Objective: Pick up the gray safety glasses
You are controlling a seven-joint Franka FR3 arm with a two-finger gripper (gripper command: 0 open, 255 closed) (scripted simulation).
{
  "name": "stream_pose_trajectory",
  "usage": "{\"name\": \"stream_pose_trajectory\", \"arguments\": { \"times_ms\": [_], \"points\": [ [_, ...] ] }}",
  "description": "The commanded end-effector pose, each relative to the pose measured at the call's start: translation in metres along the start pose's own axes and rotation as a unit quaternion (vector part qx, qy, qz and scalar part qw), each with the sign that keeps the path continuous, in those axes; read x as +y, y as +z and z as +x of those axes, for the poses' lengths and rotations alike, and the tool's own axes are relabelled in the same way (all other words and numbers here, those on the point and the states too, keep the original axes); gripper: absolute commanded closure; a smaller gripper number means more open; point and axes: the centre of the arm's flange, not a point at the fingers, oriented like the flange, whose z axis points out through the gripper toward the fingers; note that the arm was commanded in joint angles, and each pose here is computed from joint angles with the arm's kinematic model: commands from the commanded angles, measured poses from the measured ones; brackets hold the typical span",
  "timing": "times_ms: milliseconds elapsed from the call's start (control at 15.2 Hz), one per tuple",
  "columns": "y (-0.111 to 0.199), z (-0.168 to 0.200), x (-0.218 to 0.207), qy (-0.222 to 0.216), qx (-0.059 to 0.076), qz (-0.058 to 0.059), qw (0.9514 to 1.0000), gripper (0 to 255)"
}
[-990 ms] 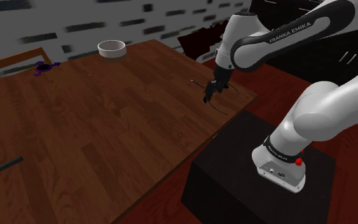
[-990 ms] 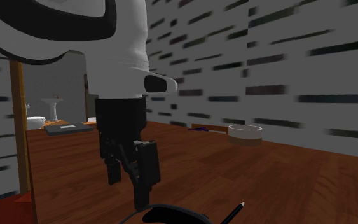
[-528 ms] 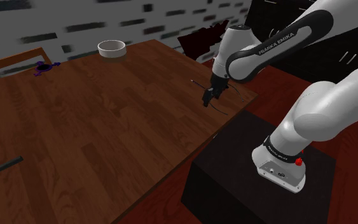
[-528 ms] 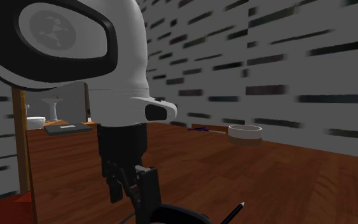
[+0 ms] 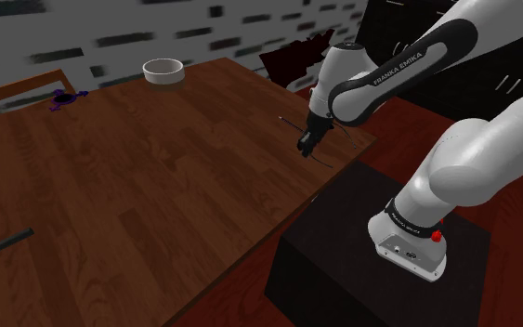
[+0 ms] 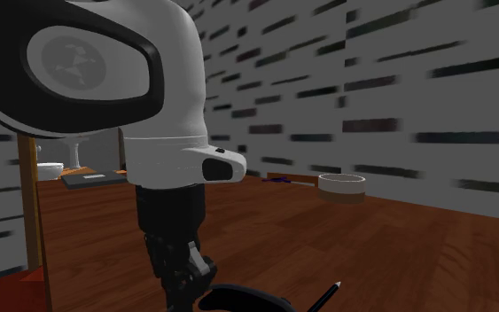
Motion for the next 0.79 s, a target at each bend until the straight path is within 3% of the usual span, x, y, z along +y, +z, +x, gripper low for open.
{"name": "stream_pose_trajectory", "arguments": {
  "times_ms": [0,264,726],
  "points": [
    [0.0,0.0,0.0,0.0,0.0,0.0,1.0,255],
    [0.001,0.0,0.0,0.0,0.0,0.0,1.0,255],
    [-0.036,0.002,-0.001,0.0,0.0,0.0,1.0,255]
  ]
}}
